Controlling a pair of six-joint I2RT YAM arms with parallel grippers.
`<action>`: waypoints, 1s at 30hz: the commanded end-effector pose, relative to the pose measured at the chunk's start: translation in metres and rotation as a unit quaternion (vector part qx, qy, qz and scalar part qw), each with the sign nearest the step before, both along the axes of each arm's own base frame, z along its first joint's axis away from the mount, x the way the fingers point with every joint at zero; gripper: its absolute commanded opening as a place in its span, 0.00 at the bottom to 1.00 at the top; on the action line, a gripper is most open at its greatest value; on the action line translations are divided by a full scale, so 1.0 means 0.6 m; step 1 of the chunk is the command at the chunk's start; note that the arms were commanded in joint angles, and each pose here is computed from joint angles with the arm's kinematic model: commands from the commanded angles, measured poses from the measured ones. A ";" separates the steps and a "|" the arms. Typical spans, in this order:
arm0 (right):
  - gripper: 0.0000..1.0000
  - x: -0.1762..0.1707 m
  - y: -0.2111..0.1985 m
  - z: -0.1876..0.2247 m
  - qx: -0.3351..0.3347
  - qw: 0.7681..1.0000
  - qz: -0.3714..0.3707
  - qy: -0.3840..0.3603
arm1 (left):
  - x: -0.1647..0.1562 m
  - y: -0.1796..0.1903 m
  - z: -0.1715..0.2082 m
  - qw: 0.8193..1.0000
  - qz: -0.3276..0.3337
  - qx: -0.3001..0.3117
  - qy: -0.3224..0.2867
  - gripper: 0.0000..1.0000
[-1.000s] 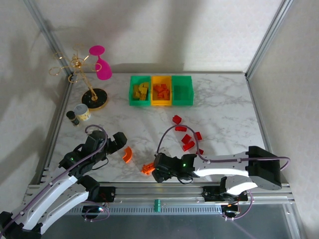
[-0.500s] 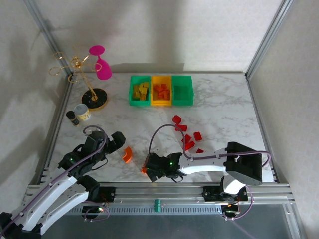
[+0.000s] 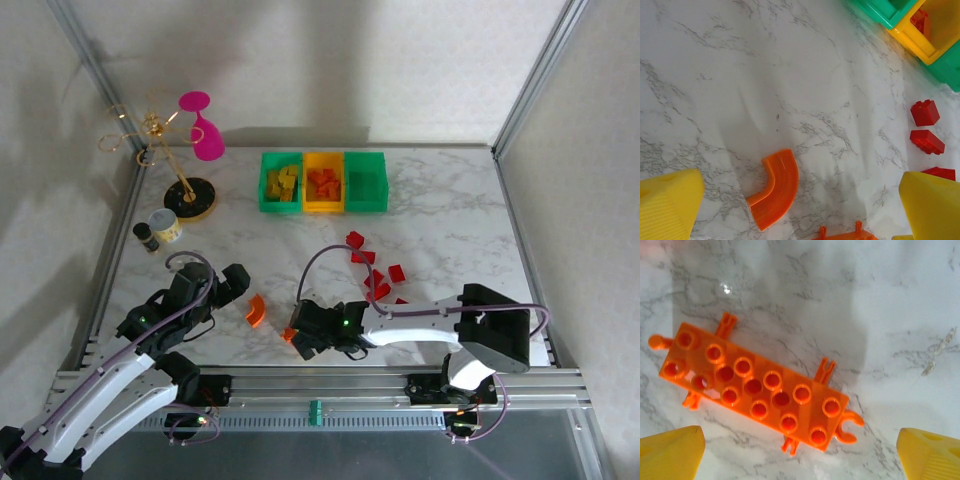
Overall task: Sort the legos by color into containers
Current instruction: Pick up the lego from the bottom-center of the table.
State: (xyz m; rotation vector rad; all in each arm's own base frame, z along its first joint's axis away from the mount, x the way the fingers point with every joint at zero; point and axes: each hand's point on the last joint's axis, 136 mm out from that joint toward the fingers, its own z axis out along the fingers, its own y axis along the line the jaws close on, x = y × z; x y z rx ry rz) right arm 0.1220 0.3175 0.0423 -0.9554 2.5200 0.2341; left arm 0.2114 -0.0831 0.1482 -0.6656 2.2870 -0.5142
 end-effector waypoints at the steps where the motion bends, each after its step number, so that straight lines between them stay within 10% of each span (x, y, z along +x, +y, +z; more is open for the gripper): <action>1: 0.99 -0.010 -0.016 -0.013 -0.012 1.000 0.009 0.013 | 0.007 0.007 0.017 1.000 0.019 -0.003 -0.009 1.00; 16: 0.98 0.060 0.030 -0.015 -0.017 0.999 -0.017 -0.023 | 0.005 0.016 0.022 0.999 0.029 0.002 -0.016 1.00; 30: 0.77 0.076 0.051 -0.044 -0.026 1.000 -0.014 -0.004 | 0.008 0.016 0.022 0.999 0.029 0.005 -0.018 1.00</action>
